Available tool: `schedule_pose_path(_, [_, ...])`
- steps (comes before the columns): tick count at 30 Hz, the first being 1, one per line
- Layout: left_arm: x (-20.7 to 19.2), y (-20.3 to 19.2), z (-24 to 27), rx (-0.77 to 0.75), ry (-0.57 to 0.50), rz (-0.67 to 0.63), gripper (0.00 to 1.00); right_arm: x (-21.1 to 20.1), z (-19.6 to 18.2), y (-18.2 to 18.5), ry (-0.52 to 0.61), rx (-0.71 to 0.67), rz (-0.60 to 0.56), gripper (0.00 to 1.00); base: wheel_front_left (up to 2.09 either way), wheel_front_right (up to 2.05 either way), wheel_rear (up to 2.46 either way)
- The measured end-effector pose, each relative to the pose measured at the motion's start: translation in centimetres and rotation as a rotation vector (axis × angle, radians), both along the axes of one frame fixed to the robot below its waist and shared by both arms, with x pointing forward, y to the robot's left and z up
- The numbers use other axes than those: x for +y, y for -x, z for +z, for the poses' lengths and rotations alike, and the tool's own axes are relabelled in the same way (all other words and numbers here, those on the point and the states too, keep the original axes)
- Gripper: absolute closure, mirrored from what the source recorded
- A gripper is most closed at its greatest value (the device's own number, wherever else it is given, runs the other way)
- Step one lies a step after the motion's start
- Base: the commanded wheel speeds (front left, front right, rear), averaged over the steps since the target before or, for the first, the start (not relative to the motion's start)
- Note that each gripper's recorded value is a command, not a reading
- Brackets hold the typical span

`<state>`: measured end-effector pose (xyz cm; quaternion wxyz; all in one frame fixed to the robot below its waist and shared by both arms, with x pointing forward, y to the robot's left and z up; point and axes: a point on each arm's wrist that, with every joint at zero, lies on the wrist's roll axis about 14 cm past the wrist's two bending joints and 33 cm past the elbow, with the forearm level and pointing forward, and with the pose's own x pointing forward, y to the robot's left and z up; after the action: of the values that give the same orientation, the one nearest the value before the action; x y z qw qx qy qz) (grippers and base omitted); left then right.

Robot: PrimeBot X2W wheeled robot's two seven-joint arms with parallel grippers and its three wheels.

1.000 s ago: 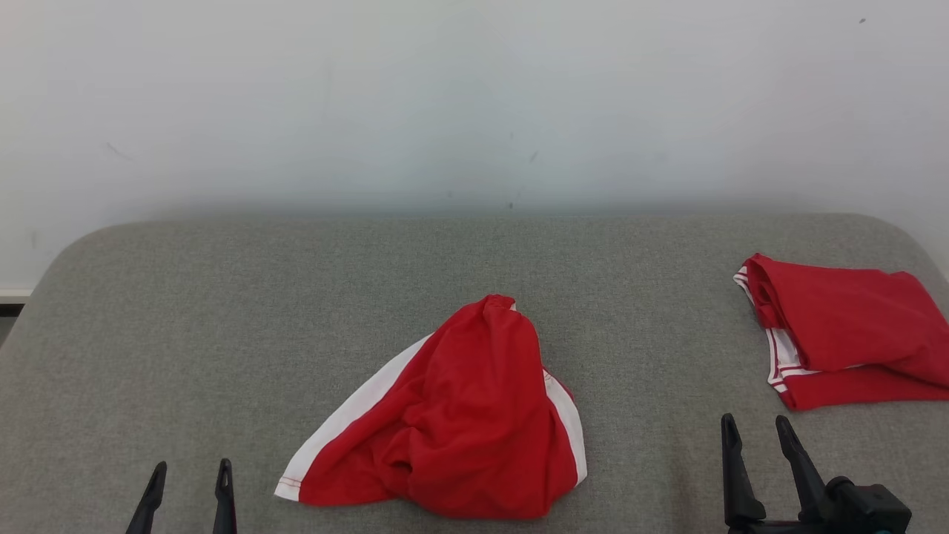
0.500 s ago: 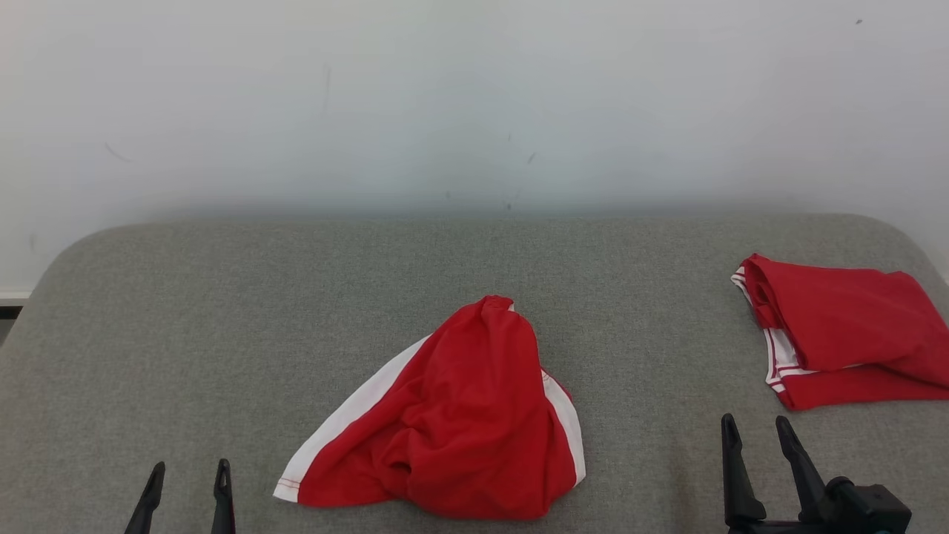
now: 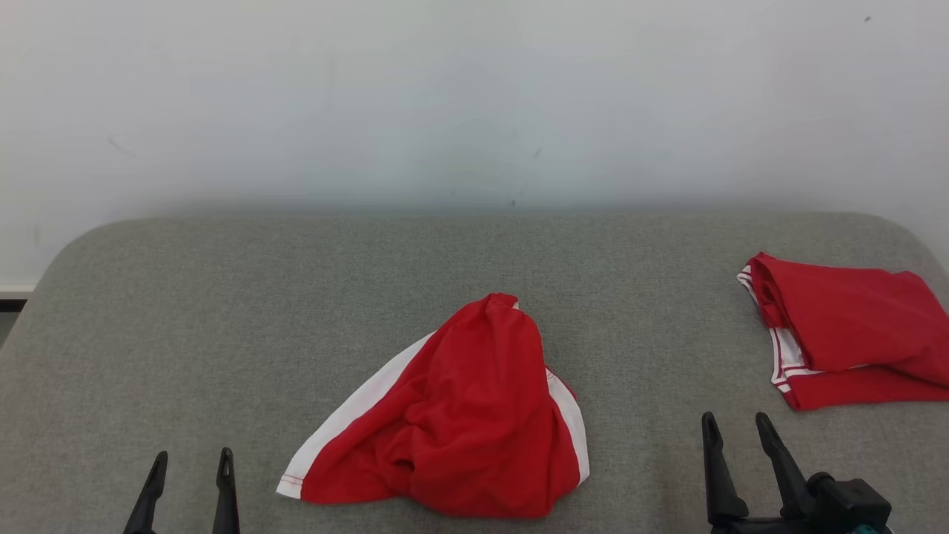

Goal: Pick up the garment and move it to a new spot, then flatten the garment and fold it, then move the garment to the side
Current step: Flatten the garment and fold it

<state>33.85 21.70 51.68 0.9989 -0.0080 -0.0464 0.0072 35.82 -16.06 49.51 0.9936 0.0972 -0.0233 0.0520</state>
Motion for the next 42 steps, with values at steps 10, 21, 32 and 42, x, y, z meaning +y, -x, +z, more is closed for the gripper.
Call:
schedule_pose_path(10, [0.4,0.1,0.0,-0.003,0.014,0.019,0.0,6.9,0.3,-3.0,0.021,0.034,0.212,0.0,0.0,0.0,0.0])
schedule_pose_path(21, [1.4,0.9,-0.5,0.006,0.036,0.054,0.0,13.1,-1.2,-8.1,0.117,0.156,0.396,0.0,0.0,0.0,0.0])
schedule_pose_path(32, [3.6,3.0,-1.3,0.028,0.042,0.135,0.0,15.3,-6.3,-8.7,0.143,0.36,0.44,0.74,0.0,0.0,0.0])
schedule_pose_path(42, [4.0,3.1,-0.8,0.012,0.036,0.139,0.0,17.2,0.4,-10.3,0.069,0.139,0.469,1.0,0.0,0.0,0.0])
